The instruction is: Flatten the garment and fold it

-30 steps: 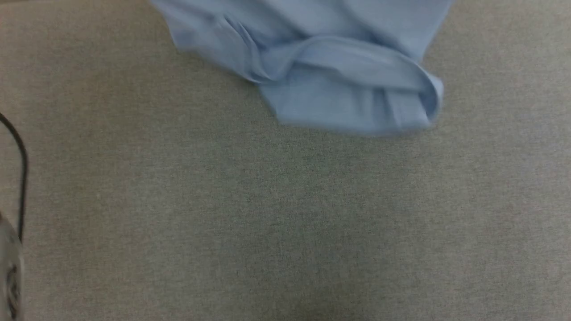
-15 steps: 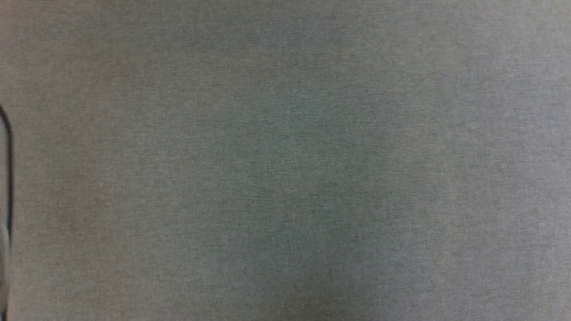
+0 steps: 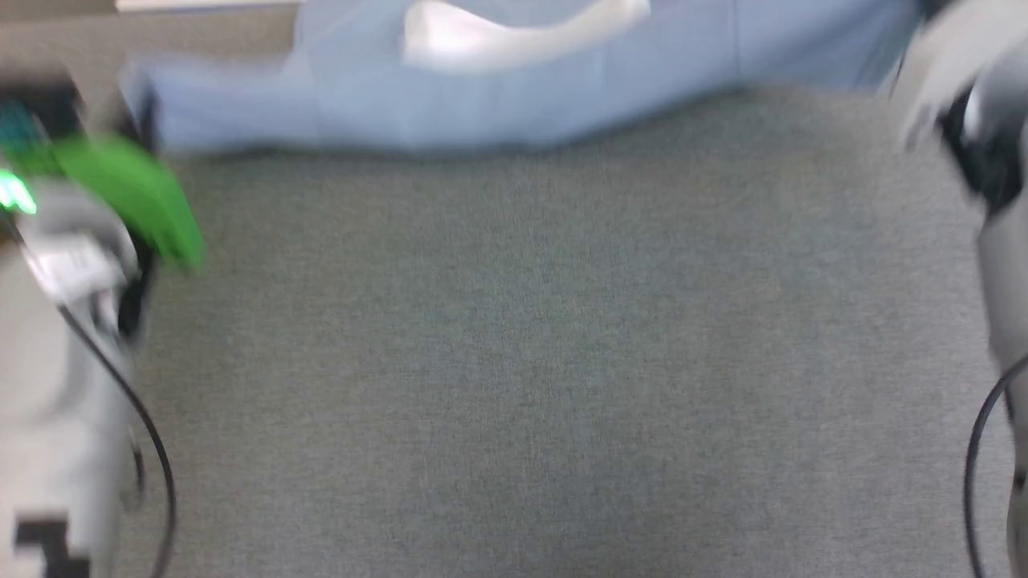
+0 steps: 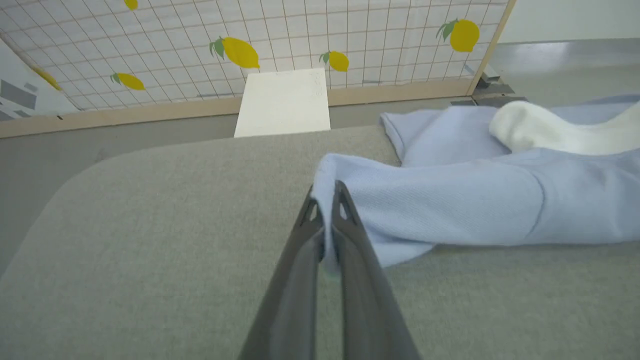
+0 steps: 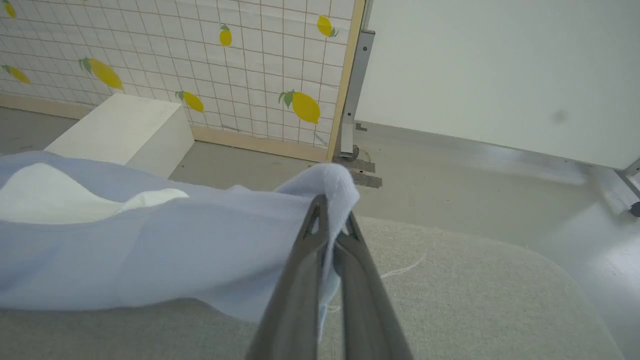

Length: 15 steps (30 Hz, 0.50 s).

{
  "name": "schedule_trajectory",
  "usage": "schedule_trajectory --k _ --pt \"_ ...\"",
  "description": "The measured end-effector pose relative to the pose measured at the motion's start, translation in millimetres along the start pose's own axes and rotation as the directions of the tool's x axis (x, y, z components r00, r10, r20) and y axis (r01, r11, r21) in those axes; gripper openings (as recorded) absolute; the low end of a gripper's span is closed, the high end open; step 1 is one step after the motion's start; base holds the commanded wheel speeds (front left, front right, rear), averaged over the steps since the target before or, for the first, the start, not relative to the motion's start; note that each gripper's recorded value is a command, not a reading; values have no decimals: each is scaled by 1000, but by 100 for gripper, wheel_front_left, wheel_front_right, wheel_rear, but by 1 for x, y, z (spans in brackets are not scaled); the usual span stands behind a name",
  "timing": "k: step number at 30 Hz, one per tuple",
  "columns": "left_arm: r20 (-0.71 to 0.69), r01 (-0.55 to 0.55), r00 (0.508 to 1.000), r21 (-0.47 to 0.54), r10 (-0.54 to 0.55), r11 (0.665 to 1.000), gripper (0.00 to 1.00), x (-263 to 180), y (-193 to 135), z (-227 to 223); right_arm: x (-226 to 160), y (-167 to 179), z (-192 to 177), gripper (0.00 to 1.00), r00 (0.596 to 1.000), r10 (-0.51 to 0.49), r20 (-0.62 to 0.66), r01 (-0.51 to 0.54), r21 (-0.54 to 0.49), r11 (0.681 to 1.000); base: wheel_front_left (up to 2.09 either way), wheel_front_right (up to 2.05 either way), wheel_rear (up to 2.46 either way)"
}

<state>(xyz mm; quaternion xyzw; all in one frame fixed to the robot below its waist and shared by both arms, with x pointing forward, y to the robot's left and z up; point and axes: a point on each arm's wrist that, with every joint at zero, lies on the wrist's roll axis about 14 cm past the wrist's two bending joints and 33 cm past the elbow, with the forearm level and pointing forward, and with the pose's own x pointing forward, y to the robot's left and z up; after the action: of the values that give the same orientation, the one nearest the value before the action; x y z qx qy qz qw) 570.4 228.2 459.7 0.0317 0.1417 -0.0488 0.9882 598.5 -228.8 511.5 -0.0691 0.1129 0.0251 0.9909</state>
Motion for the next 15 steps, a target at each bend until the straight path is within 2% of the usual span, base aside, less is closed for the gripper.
schedule_trajectory --k 3,7,13,14,15 --pt "-122 26 992 -95 -38 995 0 -35 -12 -39 -29 0 -31 0 997 12 -83 -8 50 999 0 0 0" --pt "-217 50 971 -206 -95 977 0 -82 -29 -69 -73 -5 -65 0 983 16 -185 1 95 996 0 0 0" --pt "-335 42 932 -285 -141 957 0 -152 -46 -99 -137 -21 -92 0 963 -29 -267 75 165 983 0 0 0" --pt "-352 32 925 -297 -141 954 0 -163 -47 -102 -148 -23 -99 0 956 -39 -290 93 174 980 0 0 0" --pt "-401 -2 906 -327 -136 945 0 -193 -51 -114 -180 -25 -117 0 931 -60 -360 138 195 971 0 0 0"
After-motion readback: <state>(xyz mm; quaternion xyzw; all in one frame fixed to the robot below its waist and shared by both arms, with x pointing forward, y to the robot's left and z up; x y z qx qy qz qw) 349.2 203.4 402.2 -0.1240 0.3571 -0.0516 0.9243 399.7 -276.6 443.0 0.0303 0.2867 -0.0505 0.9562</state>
